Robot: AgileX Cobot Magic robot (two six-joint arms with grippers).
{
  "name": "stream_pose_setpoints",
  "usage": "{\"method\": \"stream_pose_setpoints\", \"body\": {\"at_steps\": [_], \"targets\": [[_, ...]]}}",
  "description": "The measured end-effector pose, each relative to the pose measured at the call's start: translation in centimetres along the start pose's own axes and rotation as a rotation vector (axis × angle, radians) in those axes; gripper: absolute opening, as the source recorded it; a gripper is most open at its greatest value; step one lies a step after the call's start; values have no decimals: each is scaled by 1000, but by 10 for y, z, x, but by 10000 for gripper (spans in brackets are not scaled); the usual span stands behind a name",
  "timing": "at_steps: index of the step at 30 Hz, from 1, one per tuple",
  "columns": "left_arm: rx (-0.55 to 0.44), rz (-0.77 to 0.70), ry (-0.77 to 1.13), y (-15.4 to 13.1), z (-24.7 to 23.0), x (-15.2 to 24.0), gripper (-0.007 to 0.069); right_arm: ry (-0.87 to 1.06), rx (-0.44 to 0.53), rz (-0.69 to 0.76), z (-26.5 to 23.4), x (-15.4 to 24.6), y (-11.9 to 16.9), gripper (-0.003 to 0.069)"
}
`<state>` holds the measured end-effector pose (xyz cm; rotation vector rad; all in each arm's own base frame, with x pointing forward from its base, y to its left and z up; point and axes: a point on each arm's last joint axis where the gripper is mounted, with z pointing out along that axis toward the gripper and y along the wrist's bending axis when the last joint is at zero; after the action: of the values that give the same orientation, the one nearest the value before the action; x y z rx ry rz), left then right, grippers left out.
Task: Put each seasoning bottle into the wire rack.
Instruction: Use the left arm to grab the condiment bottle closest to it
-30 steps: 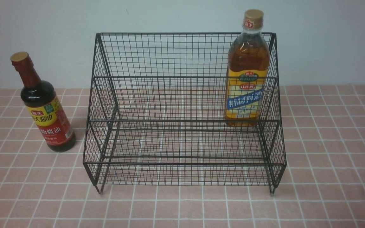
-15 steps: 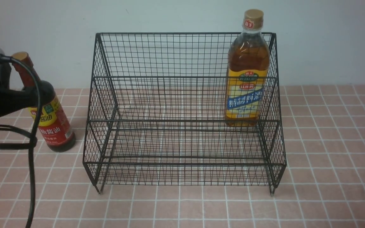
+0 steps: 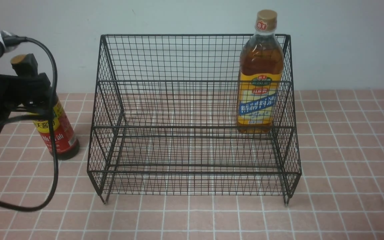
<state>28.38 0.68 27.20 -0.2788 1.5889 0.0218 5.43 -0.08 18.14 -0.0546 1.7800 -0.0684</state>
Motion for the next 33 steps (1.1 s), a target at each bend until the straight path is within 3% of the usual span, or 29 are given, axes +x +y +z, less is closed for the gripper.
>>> {"method": "stream_pose_setpoints", "body": {"at_steps": [28,32,33], "targets": [[-46,75,91,-1,63,23,577,0,0,0,0,0,0,-13],[-47,76,105,-2,70,29,495,0,0,0,0,0,0,-14],[-45,76,106,-3,72,29,436,0,0,0,0,0,0,-14]]}}
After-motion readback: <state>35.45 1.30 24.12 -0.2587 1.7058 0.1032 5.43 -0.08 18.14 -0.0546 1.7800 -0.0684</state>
